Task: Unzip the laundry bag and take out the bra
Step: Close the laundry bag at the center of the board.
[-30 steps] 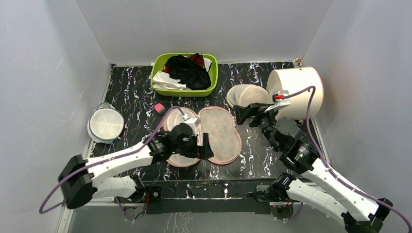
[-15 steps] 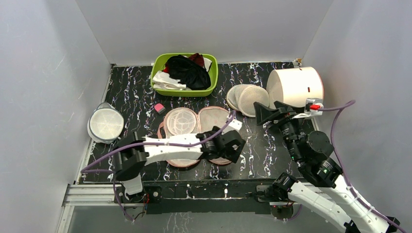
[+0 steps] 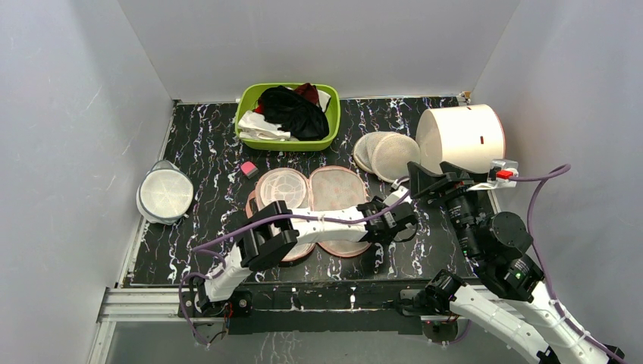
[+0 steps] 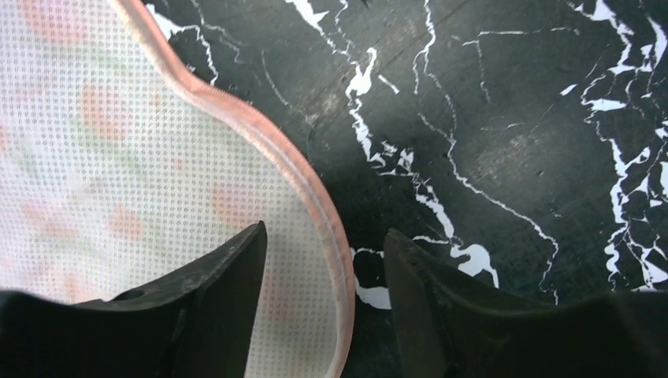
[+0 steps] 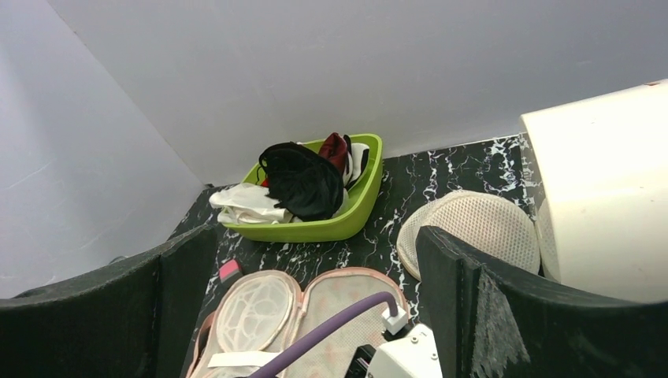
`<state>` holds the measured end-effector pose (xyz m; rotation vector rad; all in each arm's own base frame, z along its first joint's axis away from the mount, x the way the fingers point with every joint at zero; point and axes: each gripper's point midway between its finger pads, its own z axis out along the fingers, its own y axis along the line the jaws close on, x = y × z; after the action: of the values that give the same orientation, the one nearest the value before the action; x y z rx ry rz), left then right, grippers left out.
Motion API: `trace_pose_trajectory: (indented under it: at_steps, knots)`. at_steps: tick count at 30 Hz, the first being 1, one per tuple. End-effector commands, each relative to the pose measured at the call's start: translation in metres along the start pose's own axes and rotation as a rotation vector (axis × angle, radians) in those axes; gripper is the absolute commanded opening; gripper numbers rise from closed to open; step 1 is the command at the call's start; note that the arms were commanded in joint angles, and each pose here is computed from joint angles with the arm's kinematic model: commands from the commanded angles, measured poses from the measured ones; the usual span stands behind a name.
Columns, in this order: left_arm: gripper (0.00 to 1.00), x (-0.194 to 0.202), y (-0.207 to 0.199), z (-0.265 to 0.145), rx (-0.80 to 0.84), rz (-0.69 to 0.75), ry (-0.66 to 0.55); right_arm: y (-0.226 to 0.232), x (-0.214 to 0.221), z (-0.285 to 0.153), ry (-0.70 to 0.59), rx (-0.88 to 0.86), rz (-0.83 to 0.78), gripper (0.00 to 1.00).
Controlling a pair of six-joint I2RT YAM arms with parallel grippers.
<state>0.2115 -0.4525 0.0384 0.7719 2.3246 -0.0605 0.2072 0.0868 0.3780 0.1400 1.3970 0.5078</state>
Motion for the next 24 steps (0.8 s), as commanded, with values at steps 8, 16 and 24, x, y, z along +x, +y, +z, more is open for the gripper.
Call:
trace_pose_trajectory:
  at_steps: [8, 16, 24]
  knots:
    - [0.36, -0.016, -0.007, 0.004, -0.029, -0.011, -0.016, -0.004, -0.016, -0.003, -0.037, 0.018, -0.015, 0.98]
    - [0.34, -0.016, -0.001, 0.009, -0.066, -0.036, -0.017, -0.003, -0.014, -0.002, -0.031, 0.013, -0.021, 0.98]
    - [0.39, 0.006, -0.002, 0.018, -0.059, -0.076, 0.027, -0.001, -0.012, 0.0, -0.026, 0.008, -0.02, 0.98]
